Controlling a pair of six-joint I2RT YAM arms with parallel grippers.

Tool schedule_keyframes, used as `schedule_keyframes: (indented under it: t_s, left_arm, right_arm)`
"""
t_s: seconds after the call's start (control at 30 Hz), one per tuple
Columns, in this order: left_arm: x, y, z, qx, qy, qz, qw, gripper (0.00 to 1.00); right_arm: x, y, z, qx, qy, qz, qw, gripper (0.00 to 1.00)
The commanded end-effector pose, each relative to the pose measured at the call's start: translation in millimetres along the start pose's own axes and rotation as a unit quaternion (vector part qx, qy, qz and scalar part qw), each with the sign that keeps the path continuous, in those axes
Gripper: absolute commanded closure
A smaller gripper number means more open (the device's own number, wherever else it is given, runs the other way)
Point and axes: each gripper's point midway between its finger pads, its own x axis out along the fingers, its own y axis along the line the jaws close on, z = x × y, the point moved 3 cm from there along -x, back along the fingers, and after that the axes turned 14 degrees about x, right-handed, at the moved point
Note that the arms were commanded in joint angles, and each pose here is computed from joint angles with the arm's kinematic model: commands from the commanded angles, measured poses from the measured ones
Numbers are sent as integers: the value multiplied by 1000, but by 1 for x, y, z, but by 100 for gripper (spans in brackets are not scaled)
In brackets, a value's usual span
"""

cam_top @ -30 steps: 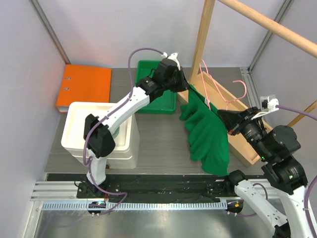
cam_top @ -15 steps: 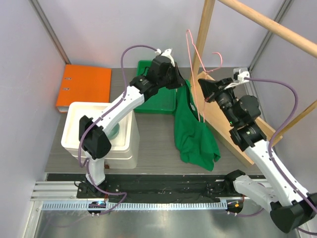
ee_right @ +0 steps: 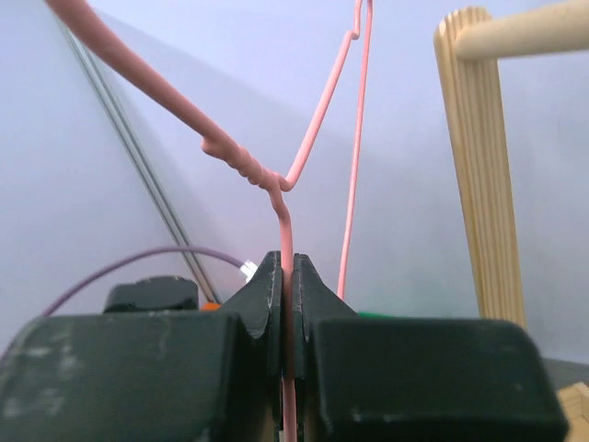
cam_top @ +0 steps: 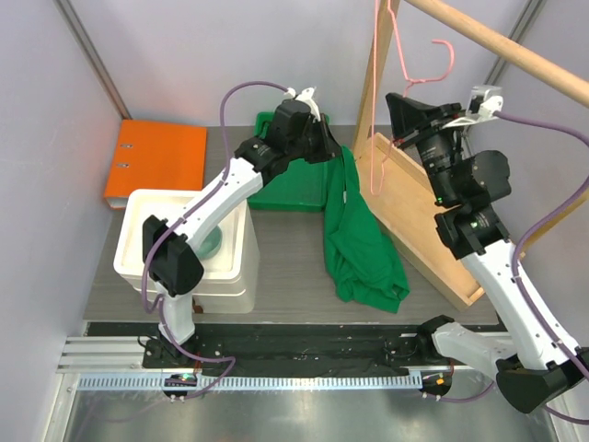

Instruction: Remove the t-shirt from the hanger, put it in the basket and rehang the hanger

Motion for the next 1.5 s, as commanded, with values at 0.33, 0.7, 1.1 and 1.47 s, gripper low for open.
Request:
schedule_keyframes:
  t_s: [0.33,0.7,1.1,1.47]
  left_arm:
    - [-1,-30,-58,20,30,-31,999,77]
    - [-104,-30,-54,34,13,-21,999,12]
    - [-114,-28,-56,23,7,-30,999,12]
    - [-101,-37,-72,-8,15,-91,996,13]
  right_arm:
    - [-77,-29,6,14,60,-155,986,99]
    - [-109,-70,-25,-13,139,-288,947,99]
    - [-120,-90,-57,-20,191,-320,928,99]
    - [-105,-77,-25,0,143,-337,930,99]
